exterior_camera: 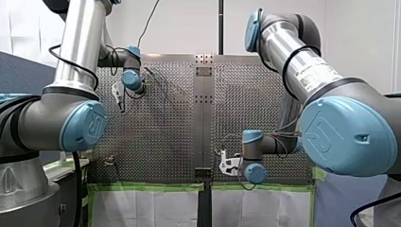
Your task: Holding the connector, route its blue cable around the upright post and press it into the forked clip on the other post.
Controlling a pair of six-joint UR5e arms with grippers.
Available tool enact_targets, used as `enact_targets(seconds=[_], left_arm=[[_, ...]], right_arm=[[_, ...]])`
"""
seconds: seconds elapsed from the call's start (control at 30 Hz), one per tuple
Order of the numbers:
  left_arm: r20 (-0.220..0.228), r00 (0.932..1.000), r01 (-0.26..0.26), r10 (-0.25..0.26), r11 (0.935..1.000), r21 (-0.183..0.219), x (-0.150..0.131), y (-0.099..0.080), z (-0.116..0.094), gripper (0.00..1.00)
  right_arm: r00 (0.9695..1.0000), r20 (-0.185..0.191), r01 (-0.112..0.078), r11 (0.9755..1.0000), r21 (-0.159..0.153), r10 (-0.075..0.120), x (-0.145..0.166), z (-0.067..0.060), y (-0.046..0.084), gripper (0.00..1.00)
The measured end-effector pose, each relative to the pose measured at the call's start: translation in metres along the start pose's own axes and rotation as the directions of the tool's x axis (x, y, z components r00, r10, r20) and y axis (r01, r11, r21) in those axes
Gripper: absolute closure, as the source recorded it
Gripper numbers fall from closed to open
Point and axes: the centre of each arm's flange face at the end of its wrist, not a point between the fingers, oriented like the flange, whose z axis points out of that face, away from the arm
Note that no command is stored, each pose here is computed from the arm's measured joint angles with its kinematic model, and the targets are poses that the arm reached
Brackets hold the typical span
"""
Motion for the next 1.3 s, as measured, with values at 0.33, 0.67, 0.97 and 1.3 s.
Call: enact_targets(seconds=[0.33, 0.67, 0.97, 1.3], left_arm=[[-0.018, 0.9993, 0.031, -0.031, 0.9995, -0.004, 0.002, -0.002, -0.003, 0.0], [-0.007, 0.9925, 0.121, -0.122, 0.9892, -0.082, 0.007, 0.011, -0.006, 0.0], [-0.001, 0.9764, 0.216, -0.216, 0.9762, -0.019, 0.023, 0.013, -0.009, 0.0], [0.034, 0.9449, 0.326, -0.326, 0.945, -0.021, 0.031, 0.02, -0.01, 0.0]], right_arm=[[1.0, -0.003, -0.004, 0.9997, 0.022, 0.004, 0.0, 0.004, 0.01, 1.0], [1.0, -0.003, -0.004, 0.9996, 0.028, 0.004, 0.0, 0.004, 0.01, 1.0], [1.0, -0.003, -0.003, 0.9996, 0.03, 0.003, 0.0, 0.004, 0.01, 1.0], [1.0, 0.0, -0.003, 0.9994, 0.034, 0.003, -0.001, 0.004, 0.009, 1.0]])
